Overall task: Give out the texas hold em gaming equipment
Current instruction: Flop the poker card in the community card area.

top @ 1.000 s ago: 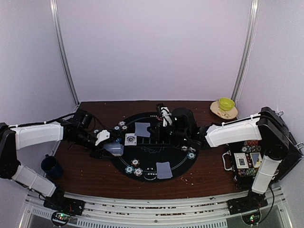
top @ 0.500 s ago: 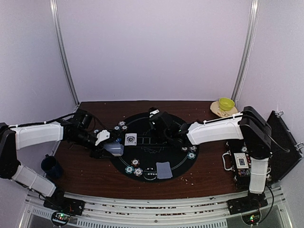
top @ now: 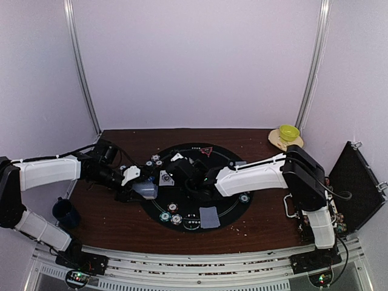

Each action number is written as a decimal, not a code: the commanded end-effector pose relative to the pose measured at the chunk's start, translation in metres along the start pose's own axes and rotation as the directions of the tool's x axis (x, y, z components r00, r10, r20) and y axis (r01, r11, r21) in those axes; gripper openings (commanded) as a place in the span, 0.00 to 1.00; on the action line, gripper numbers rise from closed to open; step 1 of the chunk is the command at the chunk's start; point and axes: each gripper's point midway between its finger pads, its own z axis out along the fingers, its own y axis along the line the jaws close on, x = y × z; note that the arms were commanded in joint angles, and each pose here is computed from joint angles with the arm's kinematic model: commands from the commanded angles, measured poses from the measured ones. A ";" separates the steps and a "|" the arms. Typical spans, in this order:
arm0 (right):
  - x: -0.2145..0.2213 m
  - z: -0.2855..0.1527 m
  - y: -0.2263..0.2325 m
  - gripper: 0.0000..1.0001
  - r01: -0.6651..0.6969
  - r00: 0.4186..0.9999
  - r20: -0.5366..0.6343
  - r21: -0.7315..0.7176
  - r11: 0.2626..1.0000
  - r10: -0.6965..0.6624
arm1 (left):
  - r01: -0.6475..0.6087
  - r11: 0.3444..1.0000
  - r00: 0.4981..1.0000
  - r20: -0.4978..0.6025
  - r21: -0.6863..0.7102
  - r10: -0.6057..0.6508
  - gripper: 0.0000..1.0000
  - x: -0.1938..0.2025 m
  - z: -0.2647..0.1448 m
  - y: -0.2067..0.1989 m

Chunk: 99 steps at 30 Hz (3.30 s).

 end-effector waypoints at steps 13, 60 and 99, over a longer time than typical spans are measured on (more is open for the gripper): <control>0.000 0.007 0.062 0.00 0.244 0.970 0.069 -0.196 0.950 -0.235 | -0.028 1.000 0.999 0.033 -0.012 0.028 0.47 -0.008 -0.002 0.003; 0.020 0.038 0.096 0.00 0.285 0.958 0.091 -0.345 0.894 -0.270 | -0.025 1.000 0.999 0.025 -0.004 0.025 0.47 -0.005 0.001 0.003; 0.016 0.036 0.091 0.17 0.288 0.957 0.080 -0.356 0.889 -0.278 | -0.024 1.000 0.999 0.024 -0.006 0.024 0.47 -0.005 0.002 0.004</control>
